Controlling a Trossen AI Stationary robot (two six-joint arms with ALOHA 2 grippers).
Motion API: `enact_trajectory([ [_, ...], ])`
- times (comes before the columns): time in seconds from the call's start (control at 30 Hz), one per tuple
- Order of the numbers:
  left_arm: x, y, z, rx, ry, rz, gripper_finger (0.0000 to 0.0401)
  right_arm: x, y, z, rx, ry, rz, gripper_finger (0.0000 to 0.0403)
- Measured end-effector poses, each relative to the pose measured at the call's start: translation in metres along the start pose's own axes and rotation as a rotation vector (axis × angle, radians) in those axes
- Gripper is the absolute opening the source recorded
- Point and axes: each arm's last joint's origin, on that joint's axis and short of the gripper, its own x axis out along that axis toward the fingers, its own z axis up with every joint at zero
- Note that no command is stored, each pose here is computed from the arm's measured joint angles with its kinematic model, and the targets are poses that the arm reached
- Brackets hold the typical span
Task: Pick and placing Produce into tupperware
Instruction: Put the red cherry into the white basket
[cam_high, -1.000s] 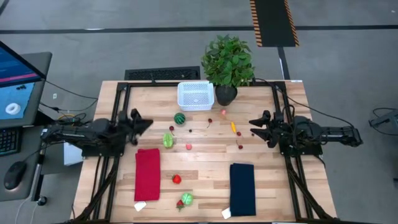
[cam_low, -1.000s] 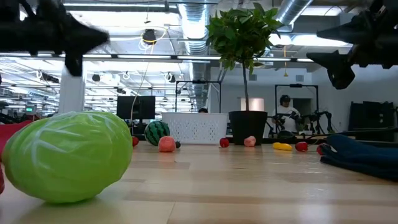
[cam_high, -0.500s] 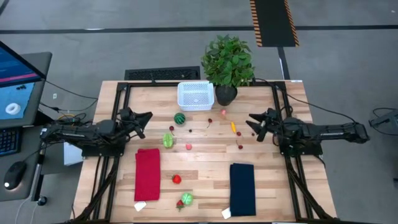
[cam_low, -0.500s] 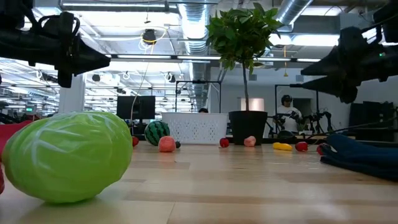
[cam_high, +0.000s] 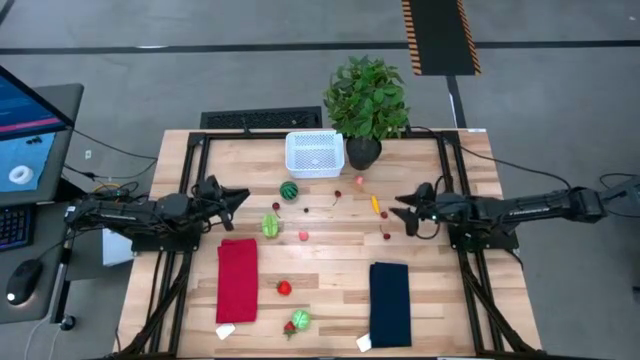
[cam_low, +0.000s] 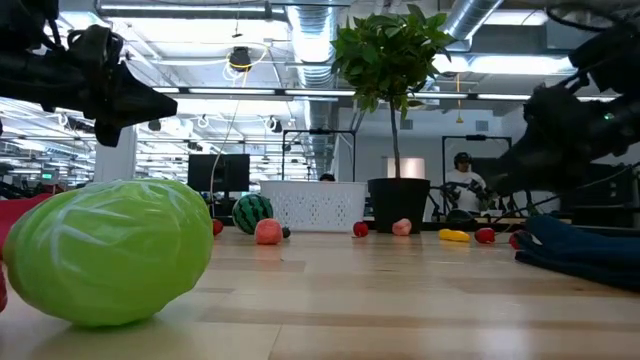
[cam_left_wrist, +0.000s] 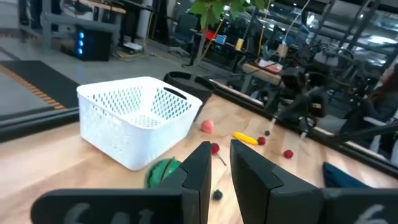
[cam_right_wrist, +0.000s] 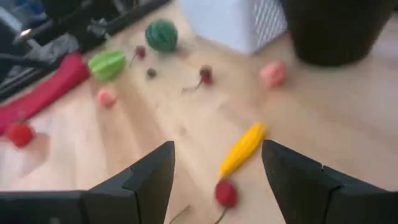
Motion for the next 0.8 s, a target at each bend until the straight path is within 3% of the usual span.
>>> enact_trajectory([
  [0.13, 0.000, 0.000, 0.000, 0.003, 0.007, -0.016, 0.0050, -0.001, 0.003, 0.000, 0.209, 0.109, 0.018, 0.0265],
  [0.23, 0.000, 0.000, 0.000, 0.008, 0.007, -0.016, 0.0050, -0.005, 0.008, 0.006, 0.291, 0.204, -0.025, 0.0265],
  [0.63, 0.000, 0.001, 0.000, 0.011, -0.011, 0.029, 0.0050, 0.003, 0.019, 0.008, 0.437, 0.351, -0.212, 0.0265],
  [0.8, 0.000, 0.001, 0.000, 0.011, -0.012, 0.033, 0.0050, 0.014, 0.024, 0.003, 0.428, 0.362, -0.207, 0.0265],
])
